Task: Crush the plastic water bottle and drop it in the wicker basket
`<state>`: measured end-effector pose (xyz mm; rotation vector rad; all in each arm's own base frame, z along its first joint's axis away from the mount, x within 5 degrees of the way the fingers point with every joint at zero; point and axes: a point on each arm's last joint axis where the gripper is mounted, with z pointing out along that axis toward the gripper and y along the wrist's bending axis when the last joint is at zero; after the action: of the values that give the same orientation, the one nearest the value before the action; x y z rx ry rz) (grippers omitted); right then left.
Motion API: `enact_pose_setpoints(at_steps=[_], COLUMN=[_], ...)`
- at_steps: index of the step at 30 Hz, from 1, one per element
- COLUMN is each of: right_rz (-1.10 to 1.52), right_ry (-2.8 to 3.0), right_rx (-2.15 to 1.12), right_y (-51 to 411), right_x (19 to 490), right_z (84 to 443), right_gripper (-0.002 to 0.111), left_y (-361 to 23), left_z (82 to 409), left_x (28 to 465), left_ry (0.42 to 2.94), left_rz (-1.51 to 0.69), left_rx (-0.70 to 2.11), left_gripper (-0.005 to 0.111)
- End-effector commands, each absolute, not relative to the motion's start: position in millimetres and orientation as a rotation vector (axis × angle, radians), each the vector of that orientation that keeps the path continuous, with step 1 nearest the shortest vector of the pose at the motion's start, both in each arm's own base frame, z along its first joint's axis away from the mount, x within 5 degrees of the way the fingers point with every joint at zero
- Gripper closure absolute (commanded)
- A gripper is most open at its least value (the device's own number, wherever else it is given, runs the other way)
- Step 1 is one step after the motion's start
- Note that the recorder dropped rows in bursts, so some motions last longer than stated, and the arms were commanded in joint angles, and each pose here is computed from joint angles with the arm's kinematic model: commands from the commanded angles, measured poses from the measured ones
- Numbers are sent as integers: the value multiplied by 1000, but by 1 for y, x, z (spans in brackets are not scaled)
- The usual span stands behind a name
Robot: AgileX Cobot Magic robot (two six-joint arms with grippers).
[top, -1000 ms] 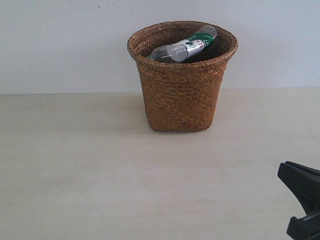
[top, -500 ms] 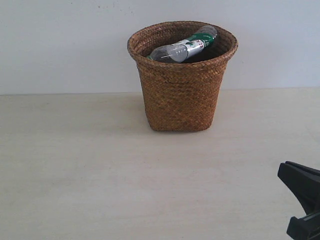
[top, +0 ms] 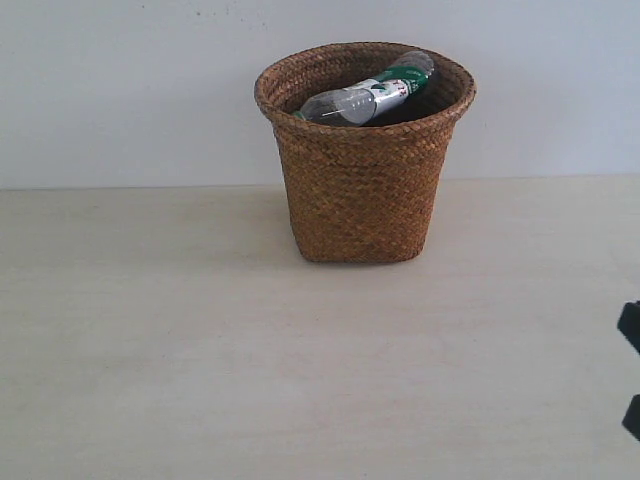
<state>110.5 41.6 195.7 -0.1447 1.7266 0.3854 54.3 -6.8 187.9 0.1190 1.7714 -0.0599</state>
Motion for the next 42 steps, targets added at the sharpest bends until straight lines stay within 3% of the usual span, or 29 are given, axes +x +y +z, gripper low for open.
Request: enact_pose_setpoints(at_steps=[1,8,42], right_rz=[252,33,60], right_ry=[1781,1741,1858], right_rx=[-32,31,-1], right_y=[21,0,4], right_x=[103,71,53], right_z=[192,195,180], right_gripper=[108,108,108], left_y=[-7,-7,-7], left_z=[187,187,187], left_x=[54,54,54], left_ry=[1774,1774,1774], left_rz=[-53,-53,-53], left_rx=[124,124,124], left_gripper=[103,103,103])
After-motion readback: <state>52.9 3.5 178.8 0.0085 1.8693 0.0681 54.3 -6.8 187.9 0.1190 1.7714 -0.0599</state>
